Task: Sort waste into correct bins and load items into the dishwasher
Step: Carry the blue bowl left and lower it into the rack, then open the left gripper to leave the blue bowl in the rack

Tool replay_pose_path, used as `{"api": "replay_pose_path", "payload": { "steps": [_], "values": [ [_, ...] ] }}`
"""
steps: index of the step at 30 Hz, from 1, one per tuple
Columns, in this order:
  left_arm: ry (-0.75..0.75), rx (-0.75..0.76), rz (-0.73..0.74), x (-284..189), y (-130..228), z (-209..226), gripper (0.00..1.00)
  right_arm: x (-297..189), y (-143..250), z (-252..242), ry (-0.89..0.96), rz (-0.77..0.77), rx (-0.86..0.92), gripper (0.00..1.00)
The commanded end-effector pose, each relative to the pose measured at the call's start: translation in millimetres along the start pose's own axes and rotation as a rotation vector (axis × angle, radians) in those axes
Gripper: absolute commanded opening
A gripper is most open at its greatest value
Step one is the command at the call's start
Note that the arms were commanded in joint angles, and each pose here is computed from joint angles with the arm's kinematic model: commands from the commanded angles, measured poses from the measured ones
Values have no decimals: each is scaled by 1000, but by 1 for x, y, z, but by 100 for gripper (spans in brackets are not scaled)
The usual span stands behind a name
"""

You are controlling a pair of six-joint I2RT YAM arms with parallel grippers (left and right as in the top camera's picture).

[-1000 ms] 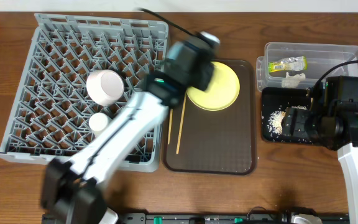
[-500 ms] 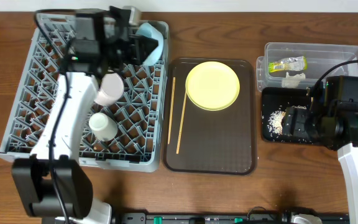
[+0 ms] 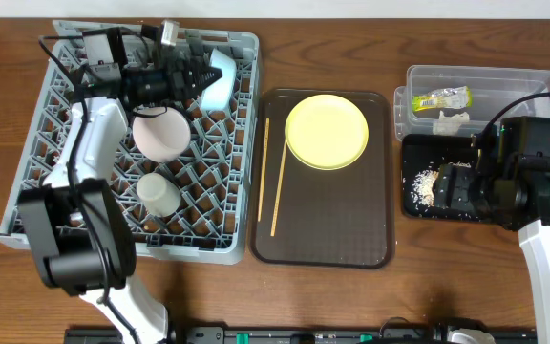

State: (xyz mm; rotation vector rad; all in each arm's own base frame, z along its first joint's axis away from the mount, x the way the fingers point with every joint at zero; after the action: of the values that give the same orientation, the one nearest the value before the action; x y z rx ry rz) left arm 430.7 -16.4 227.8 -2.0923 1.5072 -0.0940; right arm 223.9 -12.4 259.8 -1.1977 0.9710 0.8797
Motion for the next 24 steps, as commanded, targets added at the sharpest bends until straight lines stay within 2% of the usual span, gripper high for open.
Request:
{"api": "replay_pose_path", "payload": {
  "steps": [1, 8, 17, 19, 22, 24],
  "values": [
    [70, -58, 29, 4, 4, 11, 6, -1, 0, -2, 14, -7, 3, 87],
    [66, -134, 41, 8, 10, 35, 6, -1, 0, -2, 14, -7, 3, 87],
    [19, -164, -45, -28, 1, 52, 6, -1, 0, -2, 14, -7, 3, 87],
    [-1, -178, -65, -36, -1, 56, 8, -1, 0, -2, 14, -7, 3, 87],
    [-53, -199, -91, -46, -1, 63, 16, -1, 0, -2, 14, -7, 3, 87],
    [-72, -209, -104, -51, -1, 66, 17, -1, 0, -2, 14, -6, 3, 87]
  ]
}}
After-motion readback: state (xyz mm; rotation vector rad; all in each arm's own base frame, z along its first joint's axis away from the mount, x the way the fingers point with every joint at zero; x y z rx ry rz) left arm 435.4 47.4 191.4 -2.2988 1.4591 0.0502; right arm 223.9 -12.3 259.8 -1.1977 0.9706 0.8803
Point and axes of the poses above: each gripper's point midway between its finger pads, its own x axis out along the fingers, its own z axis along the line the jaws close on, y = z × x, the point moved 9 cm from there along -x, back along the fingers, and after that the axes turned 4 degrees about -x, right-handed, at the moved point
